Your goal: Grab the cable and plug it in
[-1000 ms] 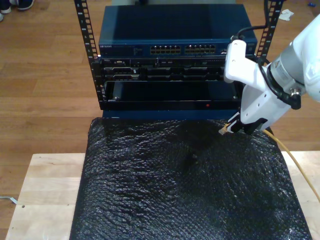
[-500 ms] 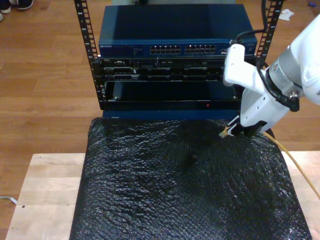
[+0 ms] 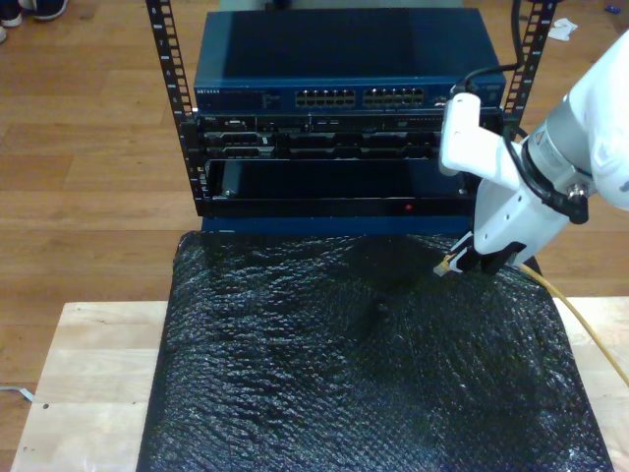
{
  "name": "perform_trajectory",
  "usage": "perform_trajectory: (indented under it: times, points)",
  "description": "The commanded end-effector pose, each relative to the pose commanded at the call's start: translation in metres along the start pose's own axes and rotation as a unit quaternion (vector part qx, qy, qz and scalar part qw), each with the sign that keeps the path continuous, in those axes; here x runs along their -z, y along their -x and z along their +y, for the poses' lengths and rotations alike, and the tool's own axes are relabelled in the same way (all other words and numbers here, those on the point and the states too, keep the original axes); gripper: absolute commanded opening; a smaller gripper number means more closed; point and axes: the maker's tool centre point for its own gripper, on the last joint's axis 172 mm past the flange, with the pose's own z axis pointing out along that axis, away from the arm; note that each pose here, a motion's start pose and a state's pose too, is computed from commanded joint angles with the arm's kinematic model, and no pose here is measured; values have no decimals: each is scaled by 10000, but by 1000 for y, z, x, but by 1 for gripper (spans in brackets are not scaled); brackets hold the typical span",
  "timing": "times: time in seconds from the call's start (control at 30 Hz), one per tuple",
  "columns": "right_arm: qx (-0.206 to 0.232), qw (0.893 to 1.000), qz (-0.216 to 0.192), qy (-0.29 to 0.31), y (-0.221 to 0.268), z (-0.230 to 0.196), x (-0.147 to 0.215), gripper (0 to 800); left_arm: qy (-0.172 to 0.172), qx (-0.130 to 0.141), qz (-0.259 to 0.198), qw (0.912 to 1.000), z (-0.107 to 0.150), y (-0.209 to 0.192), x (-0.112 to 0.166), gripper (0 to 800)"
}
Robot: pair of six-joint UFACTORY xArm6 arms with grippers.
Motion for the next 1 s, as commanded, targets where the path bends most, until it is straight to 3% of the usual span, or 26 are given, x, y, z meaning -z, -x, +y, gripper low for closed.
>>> perform_trajectory:
  times: [0.37, 0.5, 0.7, 1.0]
  points:
    - [26, 10000, -22, 35, 0, 2, 2, 0, -117, -190, -302, 9993, -8, 17, -7, 800]
    - [31, 9999, 7, 103, -3, 6, 5, 0, -325, -22, -396, 9987, -9, 26, -25, 800]
    - [35, 9979, 125, 633, -9, 33, 14, 0, -639, 142, -990, 9929, -23, 57, -49, 800]
    - [344, 9890, -28, 1436, -8, 66, 21, 0, -668, 148, -1028, 9923, -23, 59, -48, 800]
